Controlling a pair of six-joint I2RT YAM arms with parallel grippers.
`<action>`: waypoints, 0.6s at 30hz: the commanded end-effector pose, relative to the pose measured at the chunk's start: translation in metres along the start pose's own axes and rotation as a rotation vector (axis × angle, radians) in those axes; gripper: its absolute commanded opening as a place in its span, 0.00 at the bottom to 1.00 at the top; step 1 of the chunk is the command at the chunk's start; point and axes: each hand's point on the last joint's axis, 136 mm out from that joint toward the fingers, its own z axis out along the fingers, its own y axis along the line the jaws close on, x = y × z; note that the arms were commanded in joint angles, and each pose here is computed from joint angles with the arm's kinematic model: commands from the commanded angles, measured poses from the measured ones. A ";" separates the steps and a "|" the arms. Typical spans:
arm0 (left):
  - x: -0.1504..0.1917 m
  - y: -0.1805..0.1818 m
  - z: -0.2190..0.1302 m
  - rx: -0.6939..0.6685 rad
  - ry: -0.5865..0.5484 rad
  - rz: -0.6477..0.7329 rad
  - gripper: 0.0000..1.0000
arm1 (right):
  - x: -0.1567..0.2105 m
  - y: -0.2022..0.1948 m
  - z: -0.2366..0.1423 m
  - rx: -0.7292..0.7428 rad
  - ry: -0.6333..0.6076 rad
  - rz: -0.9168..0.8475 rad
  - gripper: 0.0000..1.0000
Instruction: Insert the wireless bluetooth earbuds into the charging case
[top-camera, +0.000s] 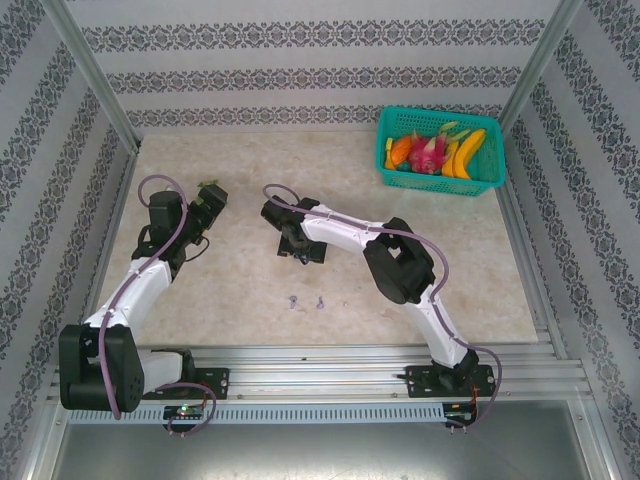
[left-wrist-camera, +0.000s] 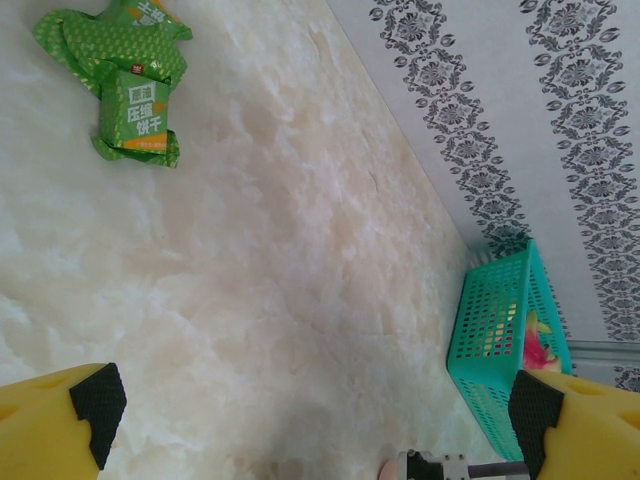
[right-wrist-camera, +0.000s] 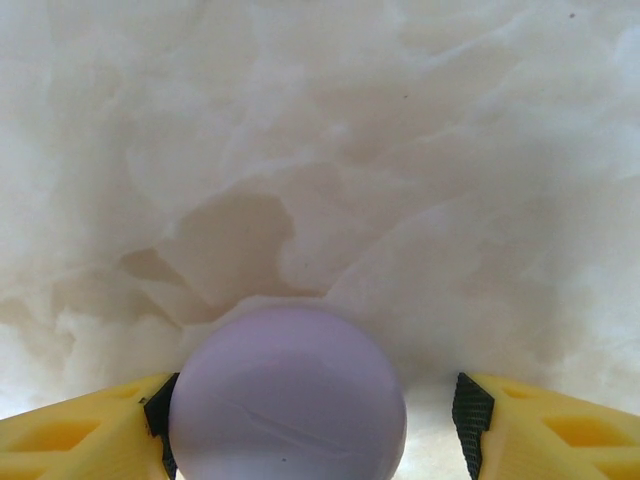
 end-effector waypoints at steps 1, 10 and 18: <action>0.000 -0.009 -0.002 0.034 -0.016 0.004 1.00 | -0.012 0.001 -0.014 -0.005 -0.033 0.100 0.72; 0.001 -0.007 0.001 0.034 -0.014 0.000 1.00 | -0.010 0.012 -0.008 -0.019 0.001 0.149 0.70; 0.003 -0.004 0.004 0.034 -0.007 -0.002 1.00 | -0.001 0.005 0.003 0.010 0.027 0.074 0.65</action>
